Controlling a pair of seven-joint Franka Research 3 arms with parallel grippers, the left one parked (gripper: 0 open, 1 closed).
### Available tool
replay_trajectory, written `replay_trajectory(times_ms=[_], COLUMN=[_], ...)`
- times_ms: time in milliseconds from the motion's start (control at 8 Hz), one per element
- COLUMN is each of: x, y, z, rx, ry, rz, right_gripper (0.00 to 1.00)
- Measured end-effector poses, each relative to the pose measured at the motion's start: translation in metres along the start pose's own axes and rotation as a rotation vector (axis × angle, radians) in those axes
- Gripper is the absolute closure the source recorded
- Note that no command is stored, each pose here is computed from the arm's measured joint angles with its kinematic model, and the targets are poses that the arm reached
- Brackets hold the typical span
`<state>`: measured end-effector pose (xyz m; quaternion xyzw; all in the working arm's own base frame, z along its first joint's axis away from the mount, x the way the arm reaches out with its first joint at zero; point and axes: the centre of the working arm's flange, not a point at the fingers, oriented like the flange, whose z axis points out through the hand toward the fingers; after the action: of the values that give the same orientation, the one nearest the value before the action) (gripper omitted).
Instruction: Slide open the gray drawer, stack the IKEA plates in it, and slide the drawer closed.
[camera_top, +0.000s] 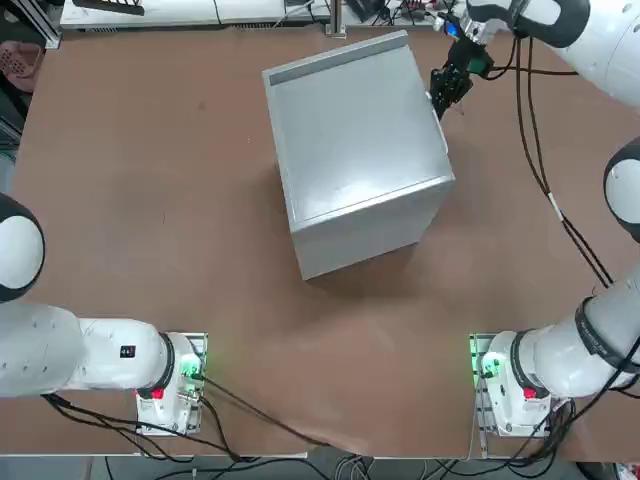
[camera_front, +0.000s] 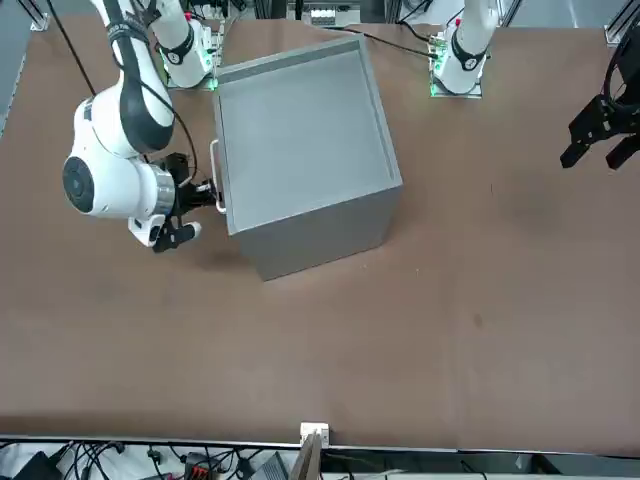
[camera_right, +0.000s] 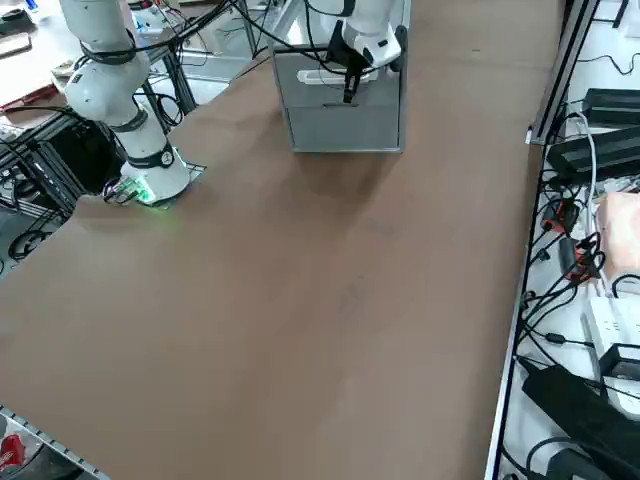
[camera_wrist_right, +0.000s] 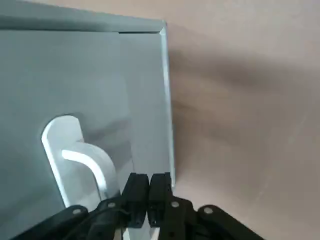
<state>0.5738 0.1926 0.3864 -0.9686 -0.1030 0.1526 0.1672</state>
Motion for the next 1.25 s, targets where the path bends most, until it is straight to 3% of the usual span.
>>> replay_trajectory(times_ms=[375,1250], x=[-0.0012,-0.0013], y=[-0.0176,-0.0096], z=[0.0086,0.0099], rx=[0.007,0.065], ry=[-0.01,-0.012], rz=[0.015,0.054], right_gripper=[0.97,0.95])
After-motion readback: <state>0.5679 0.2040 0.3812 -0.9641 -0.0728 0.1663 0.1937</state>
